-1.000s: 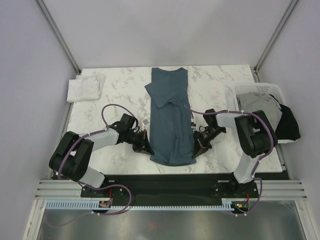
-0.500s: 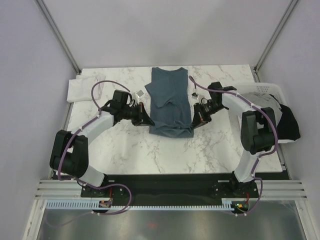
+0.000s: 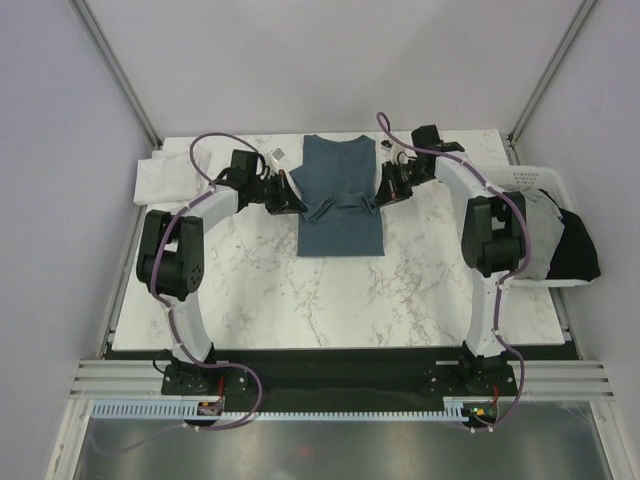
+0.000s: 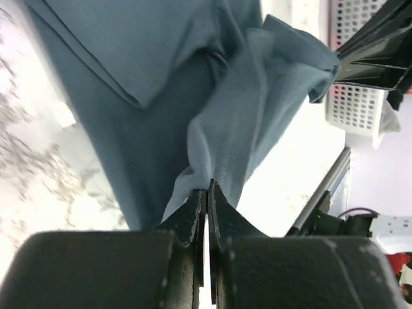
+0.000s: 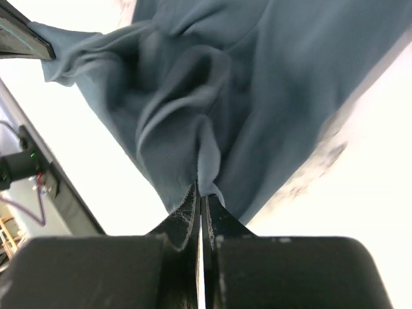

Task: Fold and stack the t-shirts
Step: Fold the tshirt

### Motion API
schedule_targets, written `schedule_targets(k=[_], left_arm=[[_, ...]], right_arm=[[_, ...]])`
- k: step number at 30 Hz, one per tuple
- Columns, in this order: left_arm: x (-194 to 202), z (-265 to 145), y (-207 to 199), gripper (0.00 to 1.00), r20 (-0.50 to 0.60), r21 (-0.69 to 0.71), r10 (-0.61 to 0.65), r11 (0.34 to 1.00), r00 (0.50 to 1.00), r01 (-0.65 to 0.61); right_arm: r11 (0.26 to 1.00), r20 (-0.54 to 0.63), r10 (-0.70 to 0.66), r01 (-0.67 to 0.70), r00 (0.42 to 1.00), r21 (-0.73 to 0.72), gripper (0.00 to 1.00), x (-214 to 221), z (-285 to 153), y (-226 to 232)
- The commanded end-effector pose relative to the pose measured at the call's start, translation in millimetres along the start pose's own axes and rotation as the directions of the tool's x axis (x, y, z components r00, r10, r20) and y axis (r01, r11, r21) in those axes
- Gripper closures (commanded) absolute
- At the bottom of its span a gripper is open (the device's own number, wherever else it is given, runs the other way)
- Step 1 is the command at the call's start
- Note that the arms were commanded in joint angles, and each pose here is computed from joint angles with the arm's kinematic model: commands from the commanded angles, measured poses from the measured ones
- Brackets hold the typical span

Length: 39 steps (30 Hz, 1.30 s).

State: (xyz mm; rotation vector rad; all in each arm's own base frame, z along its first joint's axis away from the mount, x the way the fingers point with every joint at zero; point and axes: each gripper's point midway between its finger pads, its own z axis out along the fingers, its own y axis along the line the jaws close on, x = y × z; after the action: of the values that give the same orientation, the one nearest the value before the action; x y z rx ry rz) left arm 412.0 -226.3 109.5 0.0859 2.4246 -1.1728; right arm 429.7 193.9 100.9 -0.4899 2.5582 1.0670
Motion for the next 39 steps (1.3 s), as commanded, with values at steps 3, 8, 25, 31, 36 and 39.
schedule_targets(k=[3,8,25,31,36,39], left_arm=[[-41,13,2,0.98,0.076,0.001,0.093,0.996,0.993,-0.093],[-53,23,18,0.98,0.106,-0.038,0.11,0.994,0.988,-0.107],[-91,43,32,0.98,0.154,-0.069,0.143,0.989,0.978,-0.134],[-98,46,38,0.84,0.143,-0.108,0.137,0.987,0.98,-0.122],[-107,11,4,0.53,0.172,-0.108,0.198,0.977,0.965,-0.182],[-88,-14,-15,0.37,0.174,-0.089,0.207,0.977,0.963,-0.194]], right_arm=[[0.997,0.122,-0.067,0.063,0.99,0.036,1.0,-48,5,-12],[0.999,0.181,-0.033,0.026,0.983,0.037,1.0,-65,15,-21],[0.997,0.247,-0.014,-0.004,0.969,0.071,1.0,-83,24,-47],[0.995,0.277,-0.04,0.014,0.96,0.094,0.94,-93,21,-52],[0.987,0.338,-0.116,0.07,0.934,0.146,0.56,-102,-17,-31],[0.985,0.334,-0.137,0.091,0.933,0.149,0.52,-72,-30,-17]])
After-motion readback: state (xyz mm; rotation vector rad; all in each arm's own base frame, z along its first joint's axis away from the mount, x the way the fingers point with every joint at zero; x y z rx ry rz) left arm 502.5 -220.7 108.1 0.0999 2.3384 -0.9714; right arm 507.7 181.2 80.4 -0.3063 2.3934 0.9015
